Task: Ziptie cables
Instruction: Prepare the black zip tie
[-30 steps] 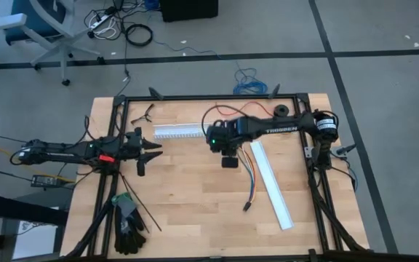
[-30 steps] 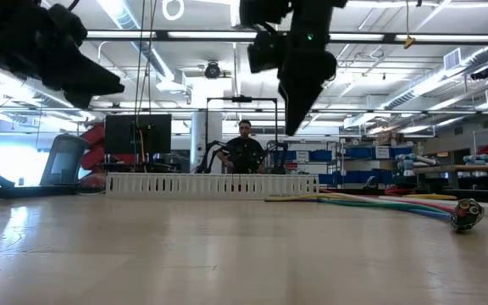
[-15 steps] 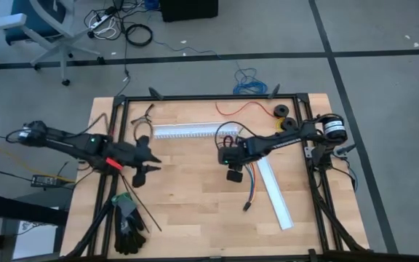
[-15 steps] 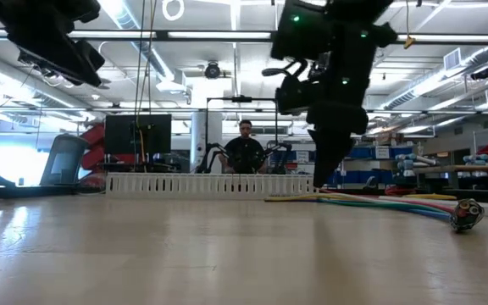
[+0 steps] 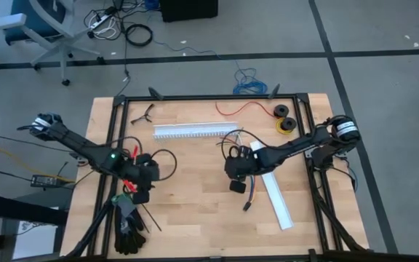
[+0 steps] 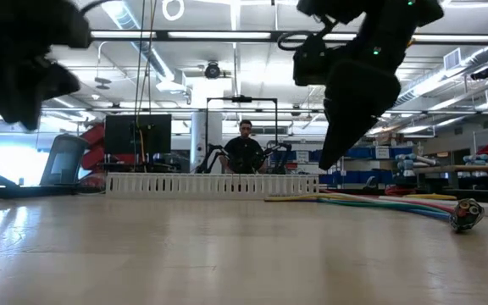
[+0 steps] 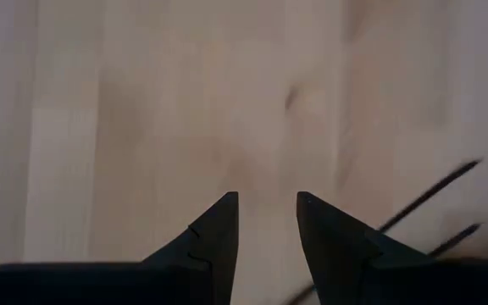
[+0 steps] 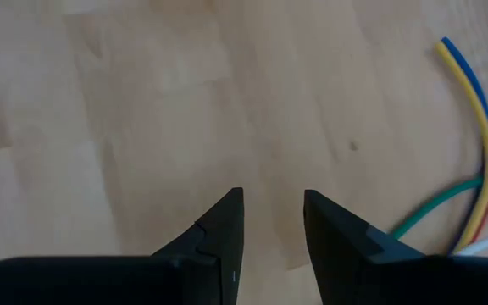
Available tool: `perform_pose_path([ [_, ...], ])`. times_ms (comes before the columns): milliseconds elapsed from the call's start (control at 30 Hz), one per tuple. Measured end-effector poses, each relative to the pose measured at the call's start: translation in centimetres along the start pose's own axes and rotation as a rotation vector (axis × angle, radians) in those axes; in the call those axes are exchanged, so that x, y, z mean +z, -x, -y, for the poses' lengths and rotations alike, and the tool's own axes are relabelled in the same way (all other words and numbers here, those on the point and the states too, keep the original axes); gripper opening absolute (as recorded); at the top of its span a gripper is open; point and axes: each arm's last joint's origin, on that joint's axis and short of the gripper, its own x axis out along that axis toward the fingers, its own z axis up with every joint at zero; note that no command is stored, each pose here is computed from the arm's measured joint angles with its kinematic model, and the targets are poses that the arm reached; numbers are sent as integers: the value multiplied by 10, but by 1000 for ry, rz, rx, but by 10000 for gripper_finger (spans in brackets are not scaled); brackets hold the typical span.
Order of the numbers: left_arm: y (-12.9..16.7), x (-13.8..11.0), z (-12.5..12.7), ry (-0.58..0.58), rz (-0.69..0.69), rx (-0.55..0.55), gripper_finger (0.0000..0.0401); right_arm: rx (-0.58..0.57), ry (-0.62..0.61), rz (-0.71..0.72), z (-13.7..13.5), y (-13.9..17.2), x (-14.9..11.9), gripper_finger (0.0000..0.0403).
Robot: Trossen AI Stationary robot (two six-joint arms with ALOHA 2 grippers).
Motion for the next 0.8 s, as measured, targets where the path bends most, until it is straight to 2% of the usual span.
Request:
perform_pose_path([
  [67,0,-9,-3,46,-109,66,130,-4,4,10,-8,2,-3,111],
  [167,5,-18,-4,112,-205,109,130,-10,21,41,-18,6,-7,111],
  [333,8,-27,-2,205,-310,109,130,-16,58,88,-34,12,-12,111],
  [433,4,-31,-1,263,-344,83,130,-4,73,91,-40,14,-16,111],
  [567,-3,-39,-2,306,-374,110,130,8,77,91,-49,16,-21,111],
  [800,-11,-47,-2,301,-380,120,130,14,67,98,-66,21,-41,111],
])
